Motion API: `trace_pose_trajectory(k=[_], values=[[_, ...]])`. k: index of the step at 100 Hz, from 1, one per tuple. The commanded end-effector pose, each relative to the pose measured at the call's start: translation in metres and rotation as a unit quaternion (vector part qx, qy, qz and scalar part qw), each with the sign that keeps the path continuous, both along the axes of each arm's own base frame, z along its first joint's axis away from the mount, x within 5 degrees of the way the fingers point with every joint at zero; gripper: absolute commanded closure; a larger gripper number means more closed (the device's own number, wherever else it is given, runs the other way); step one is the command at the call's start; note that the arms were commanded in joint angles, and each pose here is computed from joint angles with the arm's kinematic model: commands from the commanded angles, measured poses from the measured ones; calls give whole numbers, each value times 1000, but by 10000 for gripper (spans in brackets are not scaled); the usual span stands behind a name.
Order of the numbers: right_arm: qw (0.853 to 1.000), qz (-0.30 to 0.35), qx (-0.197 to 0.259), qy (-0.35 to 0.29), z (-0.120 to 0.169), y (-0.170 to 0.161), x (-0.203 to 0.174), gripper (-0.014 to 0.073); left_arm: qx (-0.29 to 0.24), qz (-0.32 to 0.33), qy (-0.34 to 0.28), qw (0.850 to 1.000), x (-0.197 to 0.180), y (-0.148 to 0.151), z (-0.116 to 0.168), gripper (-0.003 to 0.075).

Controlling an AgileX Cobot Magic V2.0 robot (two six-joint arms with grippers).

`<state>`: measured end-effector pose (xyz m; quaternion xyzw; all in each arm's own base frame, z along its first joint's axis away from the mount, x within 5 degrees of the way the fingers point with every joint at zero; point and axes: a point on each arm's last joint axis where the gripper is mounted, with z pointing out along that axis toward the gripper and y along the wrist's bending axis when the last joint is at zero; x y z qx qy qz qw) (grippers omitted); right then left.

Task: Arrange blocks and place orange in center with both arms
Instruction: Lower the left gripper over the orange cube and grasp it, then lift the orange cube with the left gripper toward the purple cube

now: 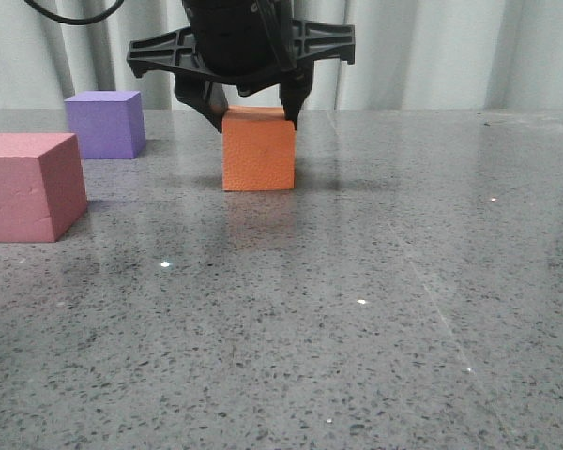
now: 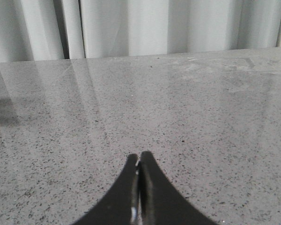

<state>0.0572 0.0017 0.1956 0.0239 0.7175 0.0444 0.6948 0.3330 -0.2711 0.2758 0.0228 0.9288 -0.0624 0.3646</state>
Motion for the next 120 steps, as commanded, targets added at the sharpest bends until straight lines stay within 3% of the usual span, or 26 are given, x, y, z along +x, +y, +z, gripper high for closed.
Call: trace_pose_trajectory(k=[1, 40, 78, 101, 120], values=[[999, -1, 0, -43, 12, 0, 0, 662, -10, -5, -26, 1000, -4, 1, 21, 497], [999, -1, 0, -43, 12, 0, 0, 662, -1, -23, -90, 996, -19, 22, 73, 506], [999, -1, 0, -43, 12, 0, 0, 662, 31, -14, -144, 989, -30, 80, 128, 506], [999, -1, 0, -43, 12, 0, 0, 662, 58, 14, -139, 989, -27, 115, 129, 506], [999, -1, 0, -43, 12, 0, 0, 662, 50, 26, -120, 991, -22, 135, 105, 506]])
